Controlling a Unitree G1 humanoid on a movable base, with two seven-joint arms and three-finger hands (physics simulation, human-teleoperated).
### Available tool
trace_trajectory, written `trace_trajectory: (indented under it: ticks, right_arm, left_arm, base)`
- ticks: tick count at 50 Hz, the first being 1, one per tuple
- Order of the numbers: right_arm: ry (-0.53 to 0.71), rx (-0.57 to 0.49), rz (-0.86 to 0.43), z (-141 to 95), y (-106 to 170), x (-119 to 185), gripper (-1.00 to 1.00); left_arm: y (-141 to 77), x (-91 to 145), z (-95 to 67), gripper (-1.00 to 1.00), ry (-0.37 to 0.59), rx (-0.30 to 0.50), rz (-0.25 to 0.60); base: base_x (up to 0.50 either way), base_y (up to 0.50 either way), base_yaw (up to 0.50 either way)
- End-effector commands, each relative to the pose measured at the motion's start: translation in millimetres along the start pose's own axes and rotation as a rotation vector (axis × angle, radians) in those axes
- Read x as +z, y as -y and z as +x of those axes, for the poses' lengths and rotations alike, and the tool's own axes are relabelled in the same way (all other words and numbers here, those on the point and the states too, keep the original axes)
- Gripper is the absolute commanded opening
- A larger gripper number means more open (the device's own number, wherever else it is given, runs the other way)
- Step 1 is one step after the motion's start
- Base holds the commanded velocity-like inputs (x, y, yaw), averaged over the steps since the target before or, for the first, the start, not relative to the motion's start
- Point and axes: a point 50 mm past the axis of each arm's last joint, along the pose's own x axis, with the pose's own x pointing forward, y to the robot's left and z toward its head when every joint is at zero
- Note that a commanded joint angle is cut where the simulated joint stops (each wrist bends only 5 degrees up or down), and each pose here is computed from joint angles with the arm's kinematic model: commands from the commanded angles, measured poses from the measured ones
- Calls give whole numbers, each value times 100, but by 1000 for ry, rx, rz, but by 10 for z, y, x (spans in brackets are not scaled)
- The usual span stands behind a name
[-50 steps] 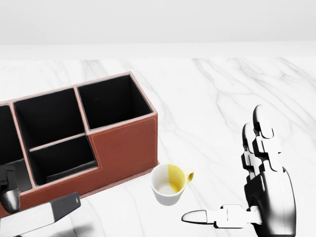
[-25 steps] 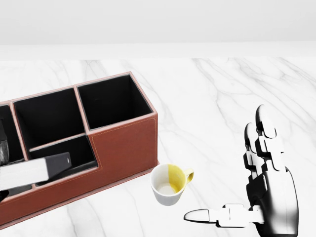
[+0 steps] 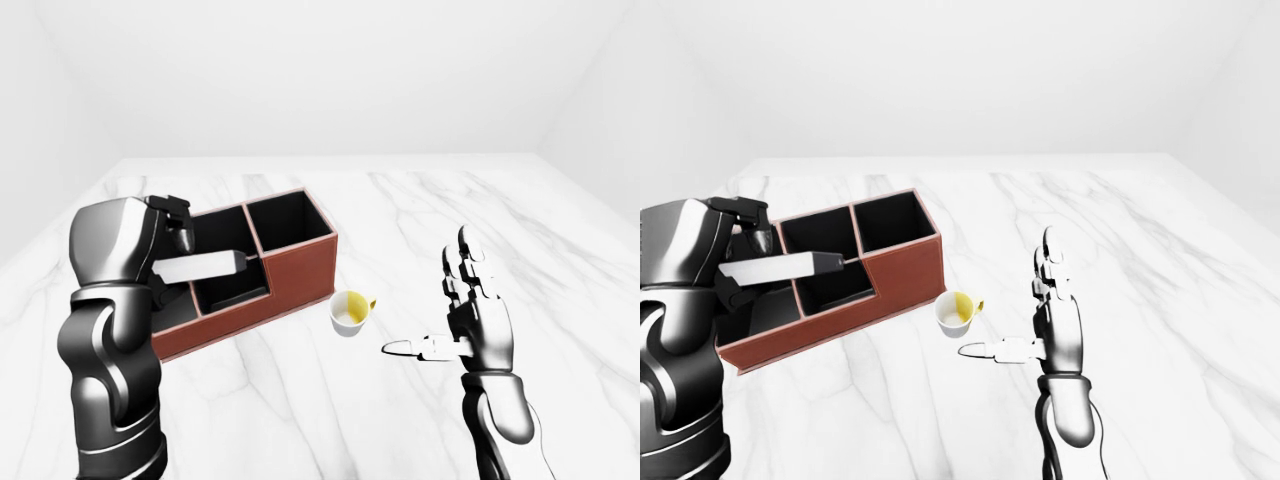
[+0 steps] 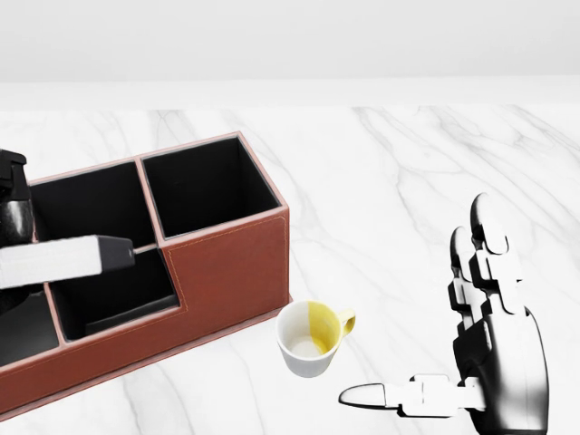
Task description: Pick up the book and place it in the front compartment of the caddy.
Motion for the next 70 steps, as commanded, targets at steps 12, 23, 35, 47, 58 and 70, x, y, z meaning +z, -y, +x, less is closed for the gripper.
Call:
trace_trajectory:
  ticks: [12,23,35,47,58,70]
  right_arm:
    - [-10,-3,2,5,7,-26,100]
    - [-9,-7,3,-2,21,-19,100]
    - [-8,-7,5,5,27,-22,100]
    - [-9,-6,5,6,28,-25,100]
    - [-6,-8,4,0,26,-15,100]
    - [-6,-7,2,0,18,-13,100]
  left_arm:
    - [14,29,307,-100,31,48,7]
    - [-5,61,366,-100,37,51,33]
    - [-27,54,454,-100,27,75,90]
    - [90,68,504,-100,25,49,74]
    - [285,40,535,-100,6,16,44]
    - [319,-16,546,-100,-10,19,47]
  base:
    - [0,0,0]
    - [0,0,0]
    - [0,0,0]
    - [0,0,0]
    - [0,0,0]
    - [0,0,0]
